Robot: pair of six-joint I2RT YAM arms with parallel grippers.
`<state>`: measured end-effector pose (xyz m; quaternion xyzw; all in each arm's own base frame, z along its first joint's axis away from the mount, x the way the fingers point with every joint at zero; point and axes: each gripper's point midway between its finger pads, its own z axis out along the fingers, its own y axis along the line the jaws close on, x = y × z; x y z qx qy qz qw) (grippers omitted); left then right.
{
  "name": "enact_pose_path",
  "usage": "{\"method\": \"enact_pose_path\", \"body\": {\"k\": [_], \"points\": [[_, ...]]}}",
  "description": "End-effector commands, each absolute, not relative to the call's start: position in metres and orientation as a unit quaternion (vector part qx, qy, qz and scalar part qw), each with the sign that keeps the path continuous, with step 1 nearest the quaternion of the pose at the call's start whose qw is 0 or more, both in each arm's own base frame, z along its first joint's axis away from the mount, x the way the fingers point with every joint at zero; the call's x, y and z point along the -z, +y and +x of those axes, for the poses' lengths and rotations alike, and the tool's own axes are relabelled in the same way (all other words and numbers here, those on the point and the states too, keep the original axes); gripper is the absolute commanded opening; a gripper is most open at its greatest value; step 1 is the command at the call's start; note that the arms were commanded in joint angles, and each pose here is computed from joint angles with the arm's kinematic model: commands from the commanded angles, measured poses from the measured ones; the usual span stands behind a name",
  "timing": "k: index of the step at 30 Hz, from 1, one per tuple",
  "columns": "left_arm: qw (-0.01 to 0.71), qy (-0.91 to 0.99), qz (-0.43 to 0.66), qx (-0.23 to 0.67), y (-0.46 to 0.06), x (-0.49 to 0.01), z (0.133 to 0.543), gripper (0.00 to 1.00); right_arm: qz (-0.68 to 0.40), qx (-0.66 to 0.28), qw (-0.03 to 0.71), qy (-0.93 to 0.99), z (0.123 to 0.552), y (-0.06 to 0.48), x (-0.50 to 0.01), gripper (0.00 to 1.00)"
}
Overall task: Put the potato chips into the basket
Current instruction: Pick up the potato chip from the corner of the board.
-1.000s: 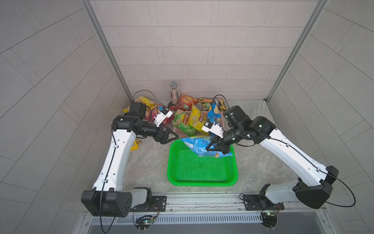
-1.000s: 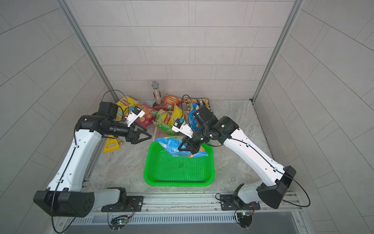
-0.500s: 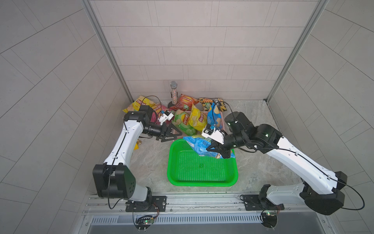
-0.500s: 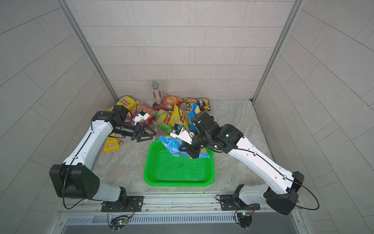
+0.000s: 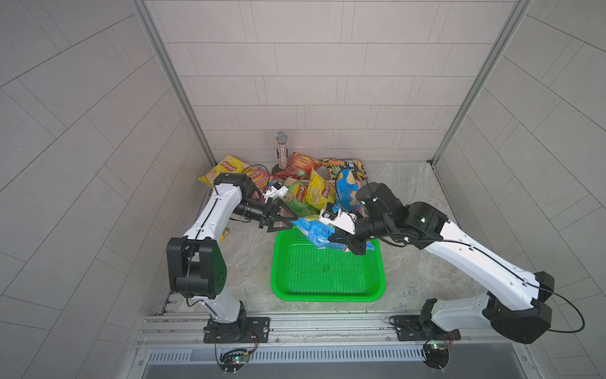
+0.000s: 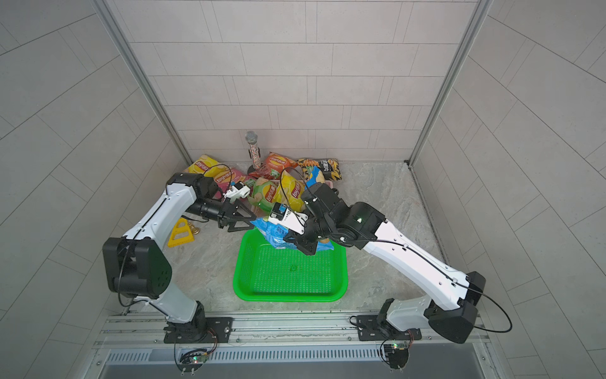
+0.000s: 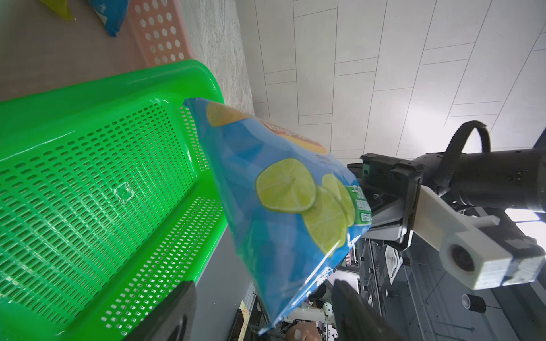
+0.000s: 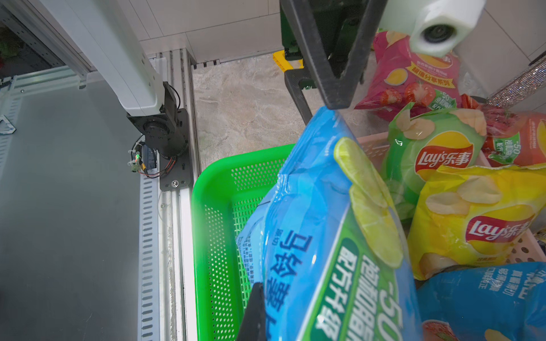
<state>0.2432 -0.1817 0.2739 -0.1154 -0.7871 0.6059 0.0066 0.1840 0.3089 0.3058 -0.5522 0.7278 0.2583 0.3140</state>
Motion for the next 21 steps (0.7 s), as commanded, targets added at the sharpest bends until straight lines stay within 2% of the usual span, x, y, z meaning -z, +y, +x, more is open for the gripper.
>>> {"method": "enact_pose_path", "body": {"k": [1,10,21], "points": [[0.042,-0.774,-0.091,-0.625,-0.185,-0.295,0.225,0.75,-0.56,-0.25,0.342,0.712,0.19,0.316,-0.319,0.0],[0.047,-0.774,-0.095,-0.624,-0.186,-0.291,0.222,0.6,-0.565,-0.257,0.351,0.701,0.19,0.327,-0.322,0.0],[0.033,-0.772,-0.111,-0.625,-0.186,-0.294,0.219,0.15,-0.564,-0.247,0.342,0.71,0.191,0.325,-0.308,0.0]]}}
